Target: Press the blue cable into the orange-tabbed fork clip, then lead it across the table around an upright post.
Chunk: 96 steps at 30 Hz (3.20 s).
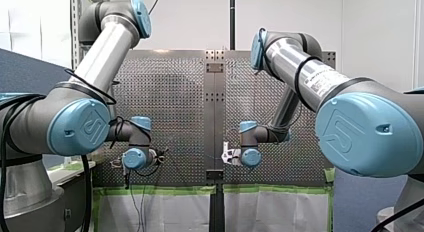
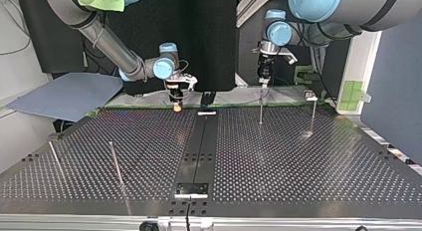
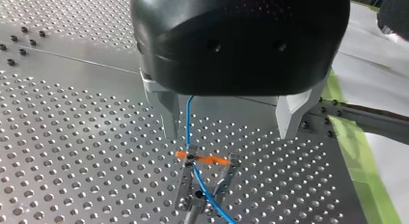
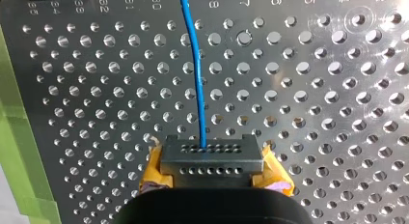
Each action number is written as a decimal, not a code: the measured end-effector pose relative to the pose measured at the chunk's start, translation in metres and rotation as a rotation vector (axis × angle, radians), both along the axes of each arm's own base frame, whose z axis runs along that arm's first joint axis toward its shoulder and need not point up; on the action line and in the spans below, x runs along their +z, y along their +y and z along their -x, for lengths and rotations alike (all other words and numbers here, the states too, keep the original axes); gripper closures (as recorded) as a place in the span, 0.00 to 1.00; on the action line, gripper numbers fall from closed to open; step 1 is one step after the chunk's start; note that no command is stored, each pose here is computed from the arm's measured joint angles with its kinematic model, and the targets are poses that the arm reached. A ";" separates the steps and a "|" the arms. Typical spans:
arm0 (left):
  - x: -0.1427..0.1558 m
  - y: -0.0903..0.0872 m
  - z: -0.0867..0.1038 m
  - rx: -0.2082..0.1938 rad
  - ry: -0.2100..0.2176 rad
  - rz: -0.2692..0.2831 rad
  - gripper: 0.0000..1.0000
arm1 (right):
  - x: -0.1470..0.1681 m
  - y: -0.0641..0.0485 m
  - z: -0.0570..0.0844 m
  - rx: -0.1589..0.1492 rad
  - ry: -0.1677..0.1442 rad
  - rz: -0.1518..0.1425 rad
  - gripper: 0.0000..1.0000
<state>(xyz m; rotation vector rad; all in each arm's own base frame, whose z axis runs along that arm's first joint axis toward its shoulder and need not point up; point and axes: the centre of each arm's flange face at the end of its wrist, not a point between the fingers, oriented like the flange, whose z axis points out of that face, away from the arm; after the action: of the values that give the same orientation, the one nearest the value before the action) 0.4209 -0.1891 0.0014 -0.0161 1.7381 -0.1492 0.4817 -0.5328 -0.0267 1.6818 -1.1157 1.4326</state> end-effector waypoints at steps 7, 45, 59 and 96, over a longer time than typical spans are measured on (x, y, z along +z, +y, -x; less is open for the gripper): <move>0.000 -0.001 -0.002 -0.001 -0.013 0.001 0.00 | 0.000 0.000 0.000 0.000 0.000 0.000 1.00; 0.002 -0.008 -0.006 0.060 0.005 0.003 0.00 | -0.001 0.002 -0.002 0.019 -0.012 -0.012 1.00; 0.012 -0.057 -0.012 -0.031 0.018 -0.027 0.00 | -0.001 0.001 -0.001 0.018 -0.011 -0.013 1.00; 0.012 -0.105 -0.092 0.170 0.005 -0.006 0.00 | -0.008 0.004 -0.002 0.021 -0.003 -0.018 1.00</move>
<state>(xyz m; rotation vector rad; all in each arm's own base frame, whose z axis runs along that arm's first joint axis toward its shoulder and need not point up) 0.5125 -0.2938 0.0136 -0.1594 1.7333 -0.0192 0.4832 -0.5289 -0.0342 1.7096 -1.1189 1.4423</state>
